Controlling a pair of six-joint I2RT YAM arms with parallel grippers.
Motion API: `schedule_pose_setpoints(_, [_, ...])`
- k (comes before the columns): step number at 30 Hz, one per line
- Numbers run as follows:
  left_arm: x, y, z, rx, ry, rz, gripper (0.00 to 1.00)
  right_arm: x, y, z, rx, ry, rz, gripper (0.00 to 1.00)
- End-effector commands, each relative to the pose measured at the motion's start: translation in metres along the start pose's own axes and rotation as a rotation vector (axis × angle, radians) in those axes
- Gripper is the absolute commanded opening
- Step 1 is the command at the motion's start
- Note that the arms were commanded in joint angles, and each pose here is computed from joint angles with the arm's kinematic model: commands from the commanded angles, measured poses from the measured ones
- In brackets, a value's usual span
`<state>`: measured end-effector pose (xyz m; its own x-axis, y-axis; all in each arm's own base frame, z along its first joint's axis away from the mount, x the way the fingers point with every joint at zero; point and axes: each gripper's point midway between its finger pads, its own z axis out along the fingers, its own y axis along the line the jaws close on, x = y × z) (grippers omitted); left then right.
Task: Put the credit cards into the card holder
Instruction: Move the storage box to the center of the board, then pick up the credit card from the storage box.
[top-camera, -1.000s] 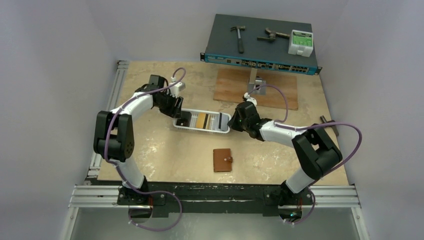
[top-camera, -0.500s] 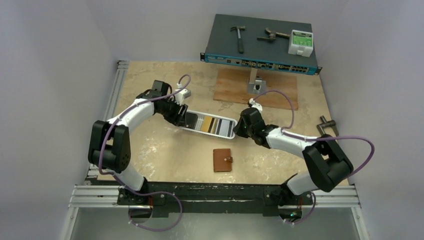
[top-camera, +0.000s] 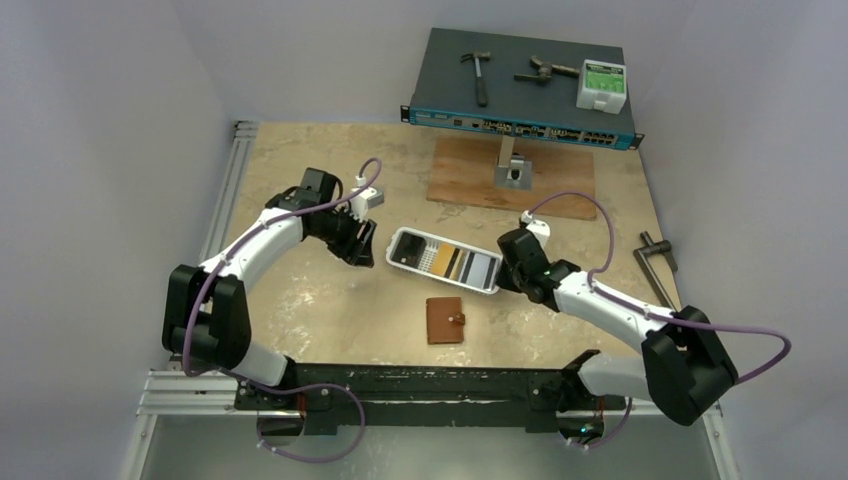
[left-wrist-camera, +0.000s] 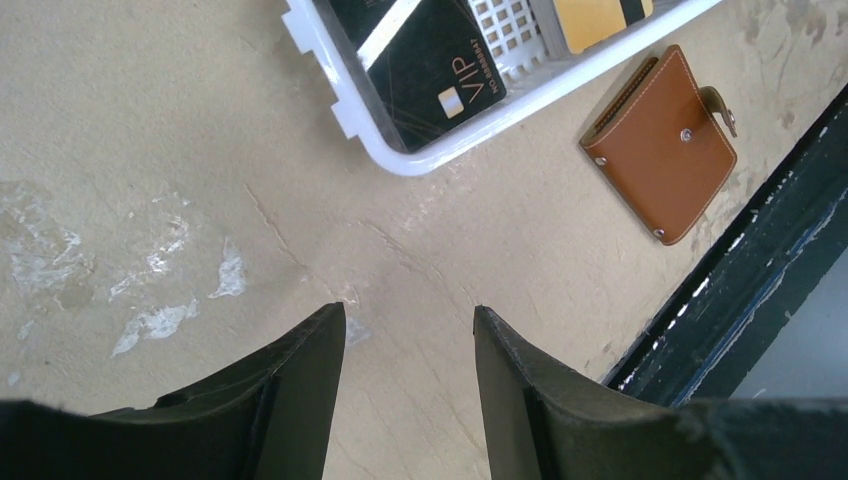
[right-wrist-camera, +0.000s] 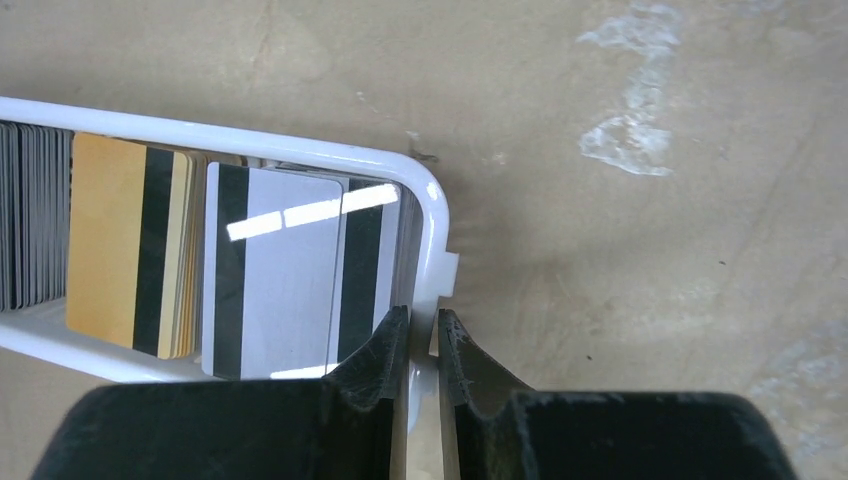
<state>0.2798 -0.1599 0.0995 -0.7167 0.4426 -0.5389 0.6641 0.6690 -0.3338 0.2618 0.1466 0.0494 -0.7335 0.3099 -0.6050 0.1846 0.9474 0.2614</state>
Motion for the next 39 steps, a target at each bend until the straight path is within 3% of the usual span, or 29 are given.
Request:
schedule_pose_setpoints(1, [-0.001,-0.013,-0.008,0.036,-0.016,0.043,0.49,-0.017,-0.030,-0.012,0.120,-0.062,-0.006,0.01])
schedule_pose_setpoints(3, [-0.003,-0.013,-0.010,0.033,-0.023,0.047,0.50,-0.028,-0.024,-0.016,0.110,-0.080,0.001,0.07])
schedule_pose_setpoints(9, [-0.017,-0.012,-0.014,0.016,-0.050,0.039,0.50,-0.074,0.004,-0.032,0.073,-0.157,-0.002,0.45])
schedule_pose_setpoints(11, [-0.025,-0.010,-0.014,0.008,-0.063,0.030,0.50,-0.086,0.010,-0.035,0.076,-0.183,-0.013,0.53])
schedule_pose_setpoints(16, [-0.048,-0.009,-0.012,0.004,-0.097,0.024,0.50,-0.092,0.032,-0.032,-0.010,-0.183,-0.011,0.57])
schedule_pose_setpoints(21, [-0.065,-0.023,-0.009,0.017,-0.109,0.065,0.50,-0.078,0.034,-0.024,0.033,-0.167,-0.077,0.68])
schedule_pose_setpoints(24, [-0.067,-0.026,-0.008,0.025,-0.112,0.052,0.50,-0.064,0.050,-0.028,0.044,-0.177,-0.159,0.68])
schedule_pose_setpoints(29, [-0.062,-0.027,-0.008,0.024,-0.107,0.044,0.50,-0.052,0.046,-0.029,0.204,-0.192,-0.266,0.65])
schedule_pose_setpoints(39, [-0.057,-0.028,-0.012,0.015,-0.106,0.054,0.50,-0.029,0.040,-0.021,0.327,-0.177,-0.336,0.62])
